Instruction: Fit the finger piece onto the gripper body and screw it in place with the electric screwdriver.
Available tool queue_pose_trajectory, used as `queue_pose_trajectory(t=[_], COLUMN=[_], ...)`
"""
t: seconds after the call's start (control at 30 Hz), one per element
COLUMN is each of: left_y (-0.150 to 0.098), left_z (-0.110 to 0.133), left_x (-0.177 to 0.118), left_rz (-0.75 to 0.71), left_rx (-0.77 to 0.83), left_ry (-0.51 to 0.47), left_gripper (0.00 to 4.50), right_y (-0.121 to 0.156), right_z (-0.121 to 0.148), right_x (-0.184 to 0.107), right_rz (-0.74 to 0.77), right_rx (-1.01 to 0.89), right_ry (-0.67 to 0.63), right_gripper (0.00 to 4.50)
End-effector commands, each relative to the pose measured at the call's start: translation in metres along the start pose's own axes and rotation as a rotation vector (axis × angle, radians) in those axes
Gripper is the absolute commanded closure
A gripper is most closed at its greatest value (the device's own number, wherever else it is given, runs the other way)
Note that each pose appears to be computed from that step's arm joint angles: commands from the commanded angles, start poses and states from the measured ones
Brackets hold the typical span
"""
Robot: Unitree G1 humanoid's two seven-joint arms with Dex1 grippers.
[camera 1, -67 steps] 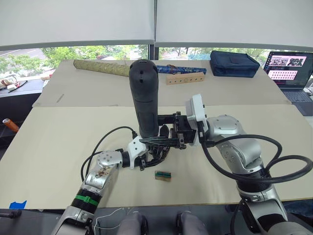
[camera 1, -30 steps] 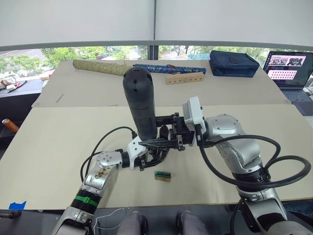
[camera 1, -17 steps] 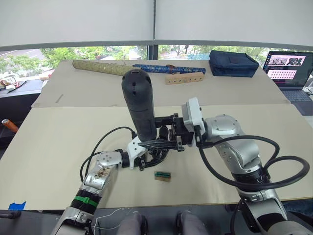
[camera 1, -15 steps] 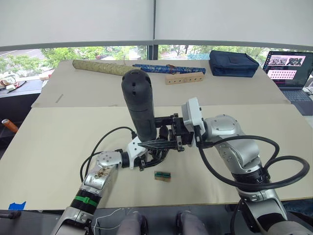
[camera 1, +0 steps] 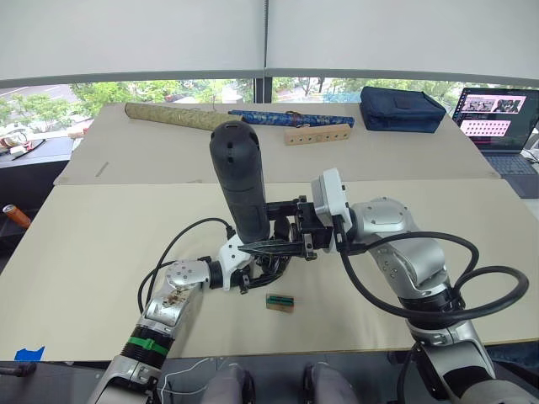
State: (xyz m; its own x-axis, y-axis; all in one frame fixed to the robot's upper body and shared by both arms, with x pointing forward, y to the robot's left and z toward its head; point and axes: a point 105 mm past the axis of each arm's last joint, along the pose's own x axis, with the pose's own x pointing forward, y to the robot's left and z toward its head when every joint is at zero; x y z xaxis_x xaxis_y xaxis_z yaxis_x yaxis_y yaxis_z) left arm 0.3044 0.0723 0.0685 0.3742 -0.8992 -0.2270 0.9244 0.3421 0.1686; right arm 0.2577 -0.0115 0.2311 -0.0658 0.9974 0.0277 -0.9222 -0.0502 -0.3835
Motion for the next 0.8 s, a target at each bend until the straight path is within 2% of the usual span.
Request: queue_pose_trajectory(t=[0.03,0.5,0.8], left_y=[-0.013,-0.012,-0.011], left_z=[-0.026,-0.027,-0.026], left_x=[0.000,-0.001,-0.002], left_rz=[-0.033,-0.034,-0.030], left_rx=[-0.084,-0.085,-0.084], left_ry=[0.083,0.086,0.088], left_gripper=[2.21,2.21,2.21], right_y=[0.001,-0.012,-0.013], right_z=[0.010,-0.005,-0.014], right_x=[-0.001,-0.006,-0.005], right_rz=[0.000,-0.097,-0.094], right_rx=[-0.038,0.063,0.089], right_ry=[-0.031,-0.043,0.010], right_gripper=[2.60,2.60,2.60])
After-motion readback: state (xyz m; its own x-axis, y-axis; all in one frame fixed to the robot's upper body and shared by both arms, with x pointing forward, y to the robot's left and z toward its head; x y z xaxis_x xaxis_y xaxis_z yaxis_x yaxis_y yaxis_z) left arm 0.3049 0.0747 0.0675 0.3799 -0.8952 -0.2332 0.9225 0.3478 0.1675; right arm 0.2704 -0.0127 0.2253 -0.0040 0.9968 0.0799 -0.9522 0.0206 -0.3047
